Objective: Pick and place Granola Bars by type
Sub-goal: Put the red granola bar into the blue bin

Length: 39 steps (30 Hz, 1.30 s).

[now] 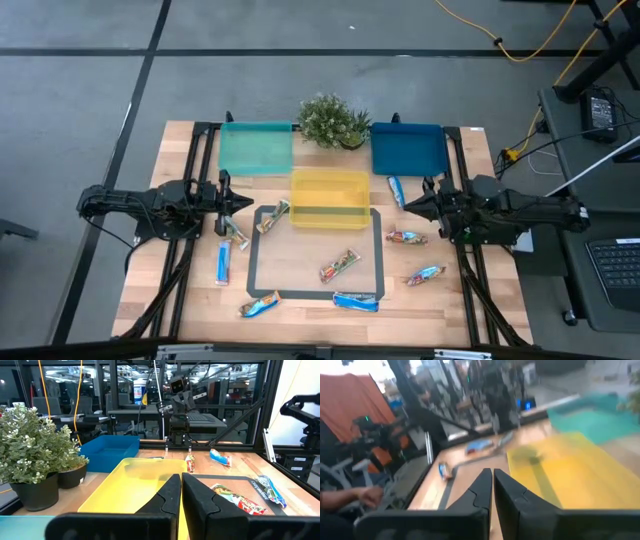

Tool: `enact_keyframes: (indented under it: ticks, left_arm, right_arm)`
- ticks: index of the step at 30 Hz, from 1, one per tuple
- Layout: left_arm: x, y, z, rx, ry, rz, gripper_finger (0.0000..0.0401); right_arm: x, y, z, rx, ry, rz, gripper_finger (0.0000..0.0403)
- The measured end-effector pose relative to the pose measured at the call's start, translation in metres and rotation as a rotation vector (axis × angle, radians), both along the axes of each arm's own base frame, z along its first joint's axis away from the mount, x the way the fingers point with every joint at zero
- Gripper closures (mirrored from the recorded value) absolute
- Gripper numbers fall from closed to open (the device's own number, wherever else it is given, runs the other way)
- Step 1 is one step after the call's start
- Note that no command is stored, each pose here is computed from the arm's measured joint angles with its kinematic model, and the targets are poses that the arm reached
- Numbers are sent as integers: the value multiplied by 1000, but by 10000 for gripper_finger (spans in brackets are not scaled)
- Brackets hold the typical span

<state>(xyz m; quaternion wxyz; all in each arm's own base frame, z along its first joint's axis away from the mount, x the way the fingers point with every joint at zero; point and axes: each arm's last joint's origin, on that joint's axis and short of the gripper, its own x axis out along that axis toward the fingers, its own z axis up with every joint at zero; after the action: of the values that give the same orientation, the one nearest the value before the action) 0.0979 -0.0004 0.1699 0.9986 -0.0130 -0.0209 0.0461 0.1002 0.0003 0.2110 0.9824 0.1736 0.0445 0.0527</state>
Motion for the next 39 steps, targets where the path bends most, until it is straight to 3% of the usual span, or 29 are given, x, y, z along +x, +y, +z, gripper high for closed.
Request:
enact_keyframes:
  ticks: [7, 12, 20, 25, 29, 39]
  left_arm:
    - [0, 0, 0, 0, 0, 0, 393]
    - [0, 0, 0, 0, 0, 0, 393]
    - [0, 0, 0, 0, 0, 0, 390]
    - [0, 0, 0, 0, 0, 0, 393]
    - [0, 0, 0, 0, 0, 0, 393]
    - [0, 0, 0, 0, 0, 0, 390]
  right_arm:
    - [23, 9, 31, -9, 332, 79, 381]
    - [56, 32, 54, -97, 484, 185, 381]
    - [88, 63, 62, -310, 1002, 89, 381]
    - [98, 67, 54, -323, 1183, 44, 369]
    - [103, 69, 47, -310, 1221, 28, 312]
    - [114, 71, 23, -285, 1265, -57, 107]
